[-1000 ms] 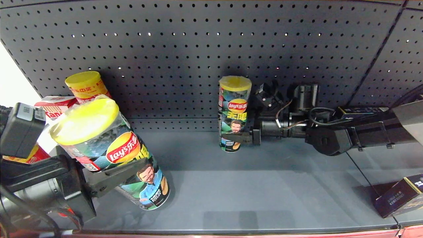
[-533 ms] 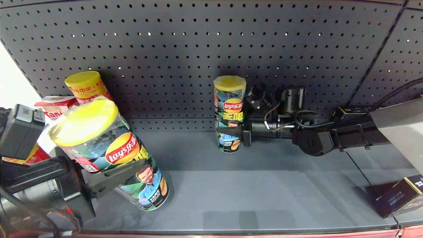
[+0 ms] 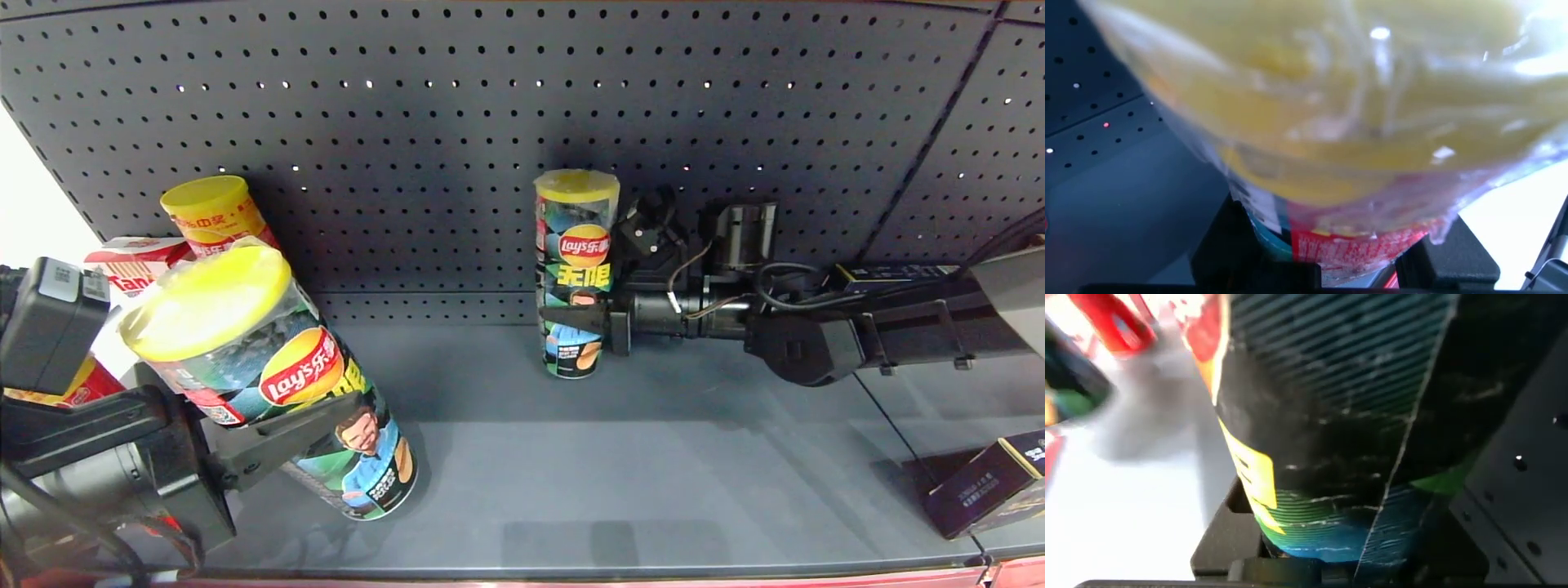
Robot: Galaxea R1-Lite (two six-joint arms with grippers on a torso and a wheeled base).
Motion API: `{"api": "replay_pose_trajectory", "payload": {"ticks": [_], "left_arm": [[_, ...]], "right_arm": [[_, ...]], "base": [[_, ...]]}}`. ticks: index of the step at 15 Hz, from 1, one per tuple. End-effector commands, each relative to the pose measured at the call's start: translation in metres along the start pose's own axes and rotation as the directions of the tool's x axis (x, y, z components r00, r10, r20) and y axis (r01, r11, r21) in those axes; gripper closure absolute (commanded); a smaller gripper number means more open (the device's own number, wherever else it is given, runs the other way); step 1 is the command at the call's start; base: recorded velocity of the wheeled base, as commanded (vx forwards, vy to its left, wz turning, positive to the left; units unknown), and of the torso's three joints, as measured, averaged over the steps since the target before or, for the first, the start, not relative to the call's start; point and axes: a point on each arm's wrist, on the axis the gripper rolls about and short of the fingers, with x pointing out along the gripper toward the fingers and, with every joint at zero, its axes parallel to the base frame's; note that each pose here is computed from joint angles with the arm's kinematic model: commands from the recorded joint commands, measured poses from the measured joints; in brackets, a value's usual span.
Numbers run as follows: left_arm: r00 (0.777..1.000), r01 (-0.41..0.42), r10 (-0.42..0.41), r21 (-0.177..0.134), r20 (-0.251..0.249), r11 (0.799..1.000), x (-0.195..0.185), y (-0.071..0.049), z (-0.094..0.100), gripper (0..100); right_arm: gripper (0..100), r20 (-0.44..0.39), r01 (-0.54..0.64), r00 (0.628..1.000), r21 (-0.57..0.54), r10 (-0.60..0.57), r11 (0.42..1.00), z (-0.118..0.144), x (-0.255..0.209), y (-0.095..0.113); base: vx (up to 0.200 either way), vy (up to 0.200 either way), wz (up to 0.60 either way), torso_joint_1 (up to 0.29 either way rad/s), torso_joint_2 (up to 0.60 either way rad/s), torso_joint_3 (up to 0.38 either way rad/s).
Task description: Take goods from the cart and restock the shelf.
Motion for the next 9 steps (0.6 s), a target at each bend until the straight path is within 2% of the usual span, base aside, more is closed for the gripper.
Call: {"api": "replay_pose_trajectory", "payload": {"ticks": [1,4,6,9], "left_arm": [[1.000,0.000,0.000,0.003,0.004,1.000,0.000,0.000,0.001,100],[1.000,-0.002,0.002,0.003,0.006,1.000,-0.001,0.000,0.002,100],[1.000,0.000,0.000,0.006,0.008,1.000,0.000,0.000,0.003,100],[1.000,-0.001,0.001,0.010,0.017,1.000,0.000,0.000,0.005,100]], "right_arm": [[100,0.055,0.011,0.998,-0.010,-0.010,1.000,0.025,-0.021,0.028],[100,0.105,0.076,0.992,0.001,-0.075,0.997,0.023,-0.033,0.061],[100,0.117,0.061,0.991,0.005,-0.061,0.998,0.017,-0.041,0.089],[100,0.110,0.046,0.993,0.011,-0.046,0.999,0.008,-0.052,0.116]], "base": [[0.000,0.000,0.00,0.000,0.00,0.000],[0.000,0.000,0.00,0.000,0.00,0.000],[0.000,0.000,0.00,0.000,0.00,0.000],[0.000,0.000,0.00,0.000,0.00,0.000]]}}
